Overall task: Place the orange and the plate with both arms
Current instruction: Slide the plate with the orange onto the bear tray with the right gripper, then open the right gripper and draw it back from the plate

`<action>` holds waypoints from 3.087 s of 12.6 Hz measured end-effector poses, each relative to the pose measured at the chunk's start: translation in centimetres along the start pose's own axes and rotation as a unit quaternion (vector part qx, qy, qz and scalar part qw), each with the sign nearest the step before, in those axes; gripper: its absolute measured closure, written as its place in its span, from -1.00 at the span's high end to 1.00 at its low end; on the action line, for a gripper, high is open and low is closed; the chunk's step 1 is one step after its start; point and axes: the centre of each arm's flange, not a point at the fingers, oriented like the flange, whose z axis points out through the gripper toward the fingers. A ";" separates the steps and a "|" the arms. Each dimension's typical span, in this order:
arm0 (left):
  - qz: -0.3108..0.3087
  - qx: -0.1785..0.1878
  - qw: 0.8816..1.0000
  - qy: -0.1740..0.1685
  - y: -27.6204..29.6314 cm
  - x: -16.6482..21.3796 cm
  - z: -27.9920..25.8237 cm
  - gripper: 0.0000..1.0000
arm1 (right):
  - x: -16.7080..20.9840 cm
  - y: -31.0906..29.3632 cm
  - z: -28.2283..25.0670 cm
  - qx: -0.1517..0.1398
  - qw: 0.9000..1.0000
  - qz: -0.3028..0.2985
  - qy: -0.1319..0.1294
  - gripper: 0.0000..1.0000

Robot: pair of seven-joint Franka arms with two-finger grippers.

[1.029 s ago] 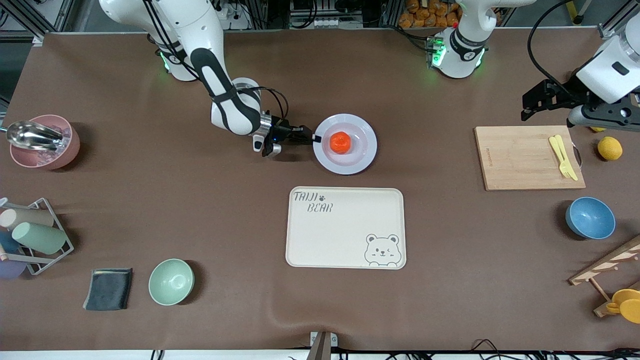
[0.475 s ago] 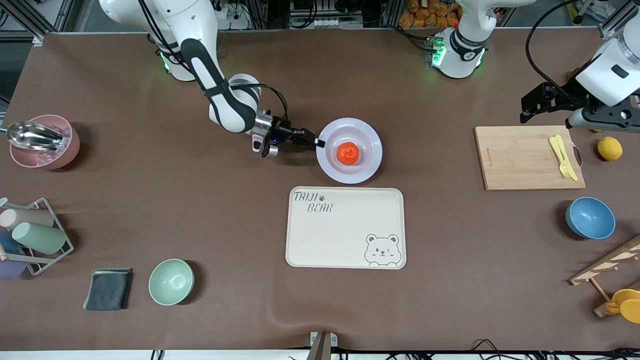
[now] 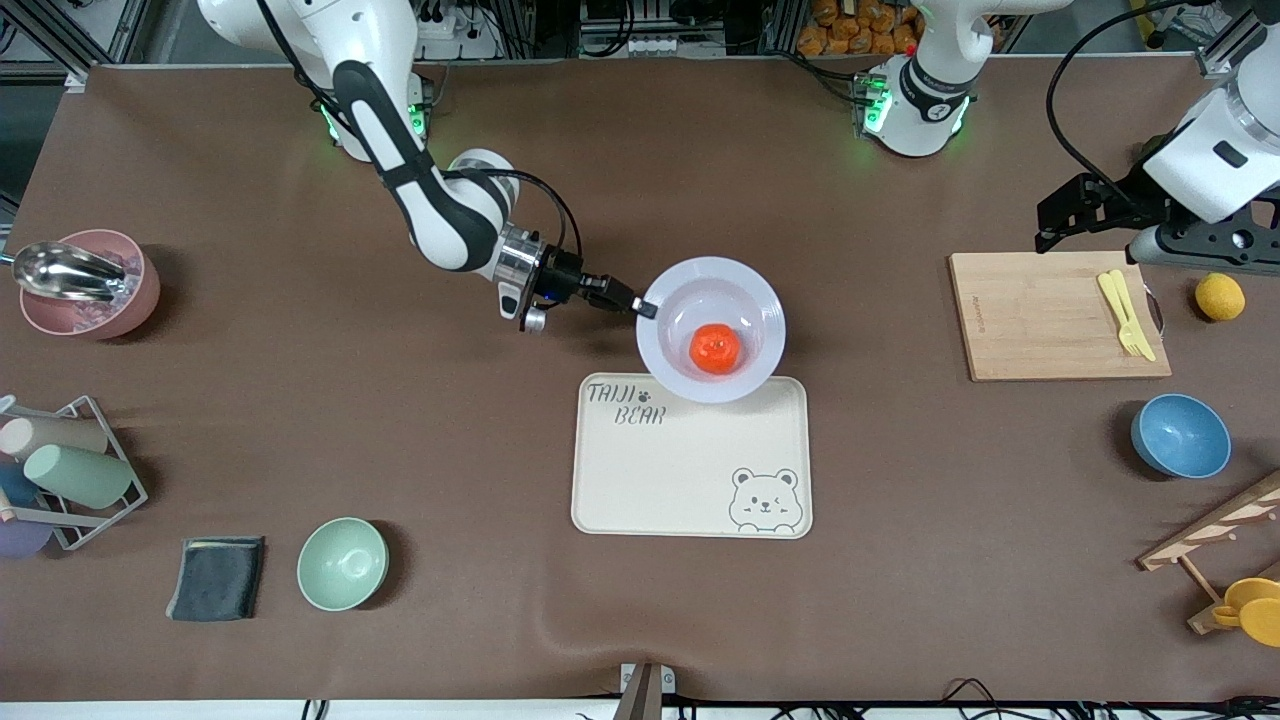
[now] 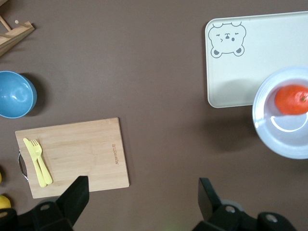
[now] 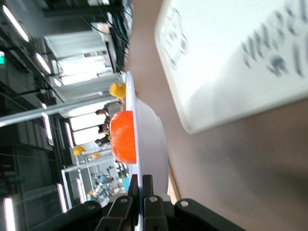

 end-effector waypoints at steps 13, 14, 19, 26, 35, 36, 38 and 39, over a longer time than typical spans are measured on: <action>0.011 0.012 1.000 -0.013 0.8 0.7 1.5 1.00 | 9.6 5.8 6.8 -0.060 0.997 -0.021 0.054 -0.90; 0.011 0.012 1.000 -0.013 0.8 0.7 1.5 1.00 | 9.7 5.8 6.7 -0.061 0.996 -0.022 0.056 -0.90; 0.011 0.012 1.000 -0.013 0.9 0.7 1.5 1.00 | 10.2 5.6 6.4 -0.076 0.995 -0.020 0.062 0.07; 0.011 0.012 1.000 -0.014 0.8 0.8 1.6 1.00 | 13.8 3.4 4.9 -0.159 0.987 -0.003 0.010 0.02; 0.010 0.012 1.000 -0.007 0.8 1.0 1.5 1.00 | 20.6 -0.5 -0.6 -0.236 0.971 -0.004 -0.037 0.02; 0.010 0.012 1.000 -0.007 0.7 1.0 1.5 1.00 | 21.5 -1.1 -1.7 -0.249 0.967 -0.003 -0.046 0.02; 0.010 0.011 1.000 -0.007 0.7 1.0 1.6 1.00 | 23.6 -2.9 -4.2 -0.264 0.962 -0.003 -0.069 0.04; 0.010 0.011 1.000 -0.007 0.7 1.0 1.6 1.00 | 24.8 -3.6 -5.9 -0.265 0.961 -0.002 -0.078 0.07</action>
